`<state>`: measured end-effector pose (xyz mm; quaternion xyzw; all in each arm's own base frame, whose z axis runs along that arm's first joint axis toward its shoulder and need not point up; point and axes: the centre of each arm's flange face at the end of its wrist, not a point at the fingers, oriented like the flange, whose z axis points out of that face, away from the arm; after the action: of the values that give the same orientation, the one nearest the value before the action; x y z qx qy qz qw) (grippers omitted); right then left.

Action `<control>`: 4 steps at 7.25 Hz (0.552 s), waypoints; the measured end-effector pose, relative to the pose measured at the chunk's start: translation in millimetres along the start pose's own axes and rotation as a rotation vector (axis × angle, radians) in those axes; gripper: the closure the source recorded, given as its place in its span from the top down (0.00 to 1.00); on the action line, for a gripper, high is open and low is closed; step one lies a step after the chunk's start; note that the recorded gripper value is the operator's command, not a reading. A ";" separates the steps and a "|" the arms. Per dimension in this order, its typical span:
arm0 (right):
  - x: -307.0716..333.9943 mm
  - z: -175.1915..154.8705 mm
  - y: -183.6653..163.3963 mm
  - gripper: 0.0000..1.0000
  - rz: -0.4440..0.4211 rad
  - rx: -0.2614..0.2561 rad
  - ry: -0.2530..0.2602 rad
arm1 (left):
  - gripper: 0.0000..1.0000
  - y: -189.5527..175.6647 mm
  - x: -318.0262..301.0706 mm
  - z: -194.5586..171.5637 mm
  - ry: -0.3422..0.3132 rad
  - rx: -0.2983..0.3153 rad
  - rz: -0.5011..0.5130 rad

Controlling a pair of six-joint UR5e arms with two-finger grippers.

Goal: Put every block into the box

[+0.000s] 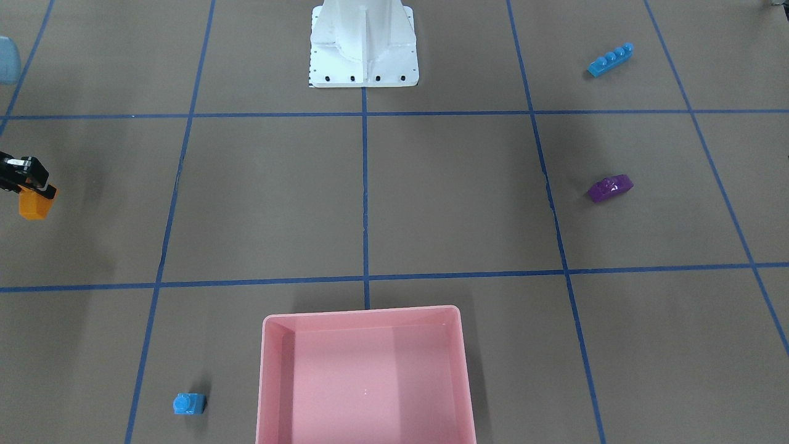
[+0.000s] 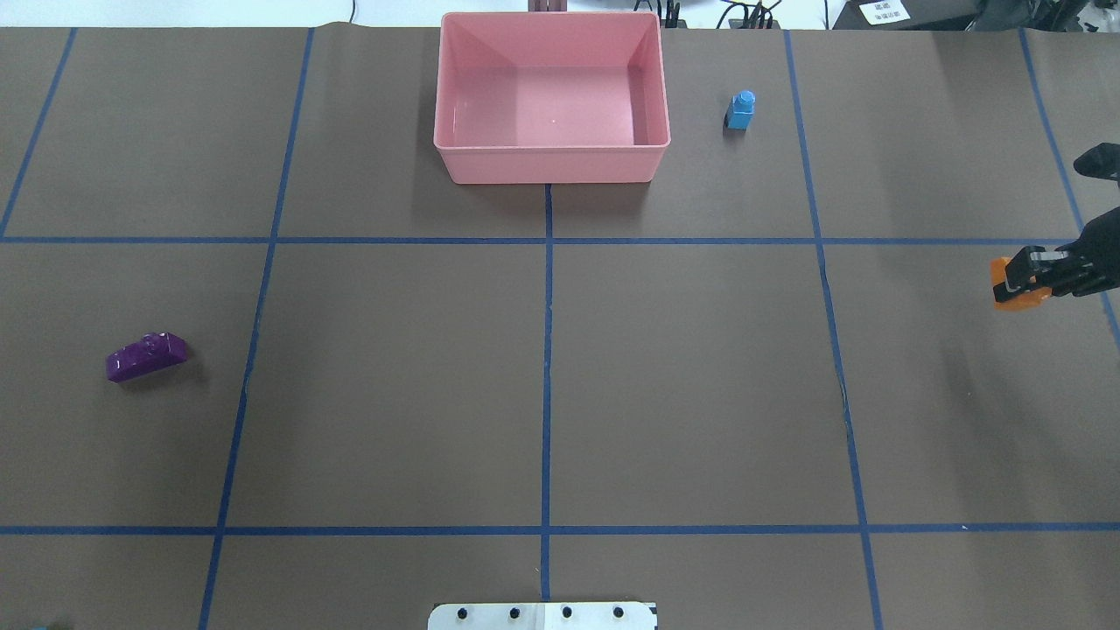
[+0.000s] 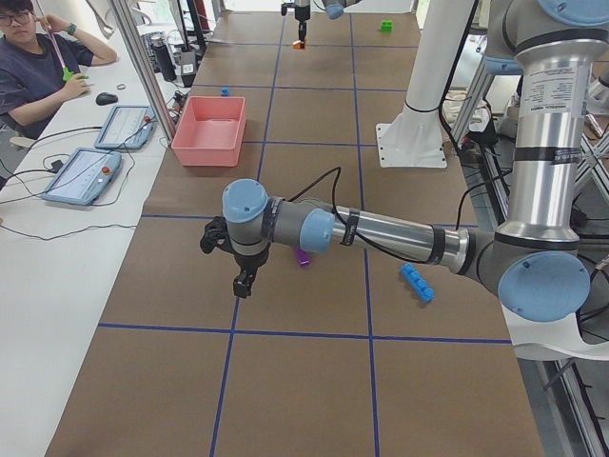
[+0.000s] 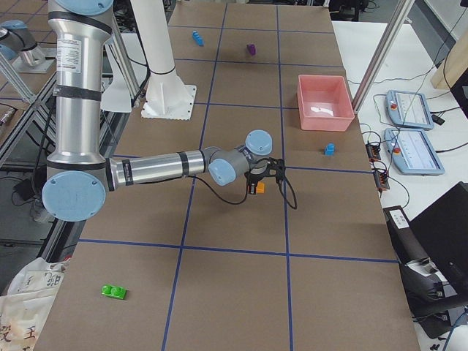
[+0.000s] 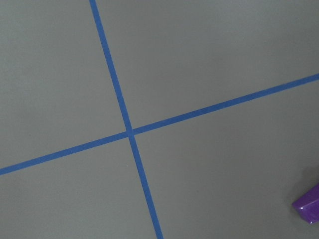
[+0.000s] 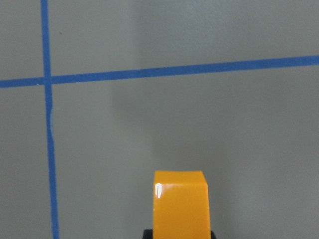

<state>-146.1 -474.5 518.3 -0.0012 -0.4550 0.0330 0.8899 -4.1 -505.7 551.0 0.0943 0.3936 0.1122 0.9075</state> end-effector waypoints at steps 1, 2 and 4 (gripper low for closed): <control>-34.9 -21.4 -22.3 0.00 0.012 -0.002 -0.023 | 1.00 -4.6 26.1 11.2 0.012 -0.009 -0.006; -77.2 -41.7 -45.4 0.00 0.029 -0.012 -0.026 | 1.00 -5.0 48.9 24.8 0.028 0.000 0.002; -172.6 -66.3 -78.6 0.00 0.065 -0.050 -0.014 | 1.00 15.1 84.4 58.0 0.067 0.038 0.107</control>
<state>-188.7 -561.4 342.2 -0.0378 -0.4616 0.0506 0.8848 92.7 -472.6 535.4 0.1285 0.4203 0.1564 0.8845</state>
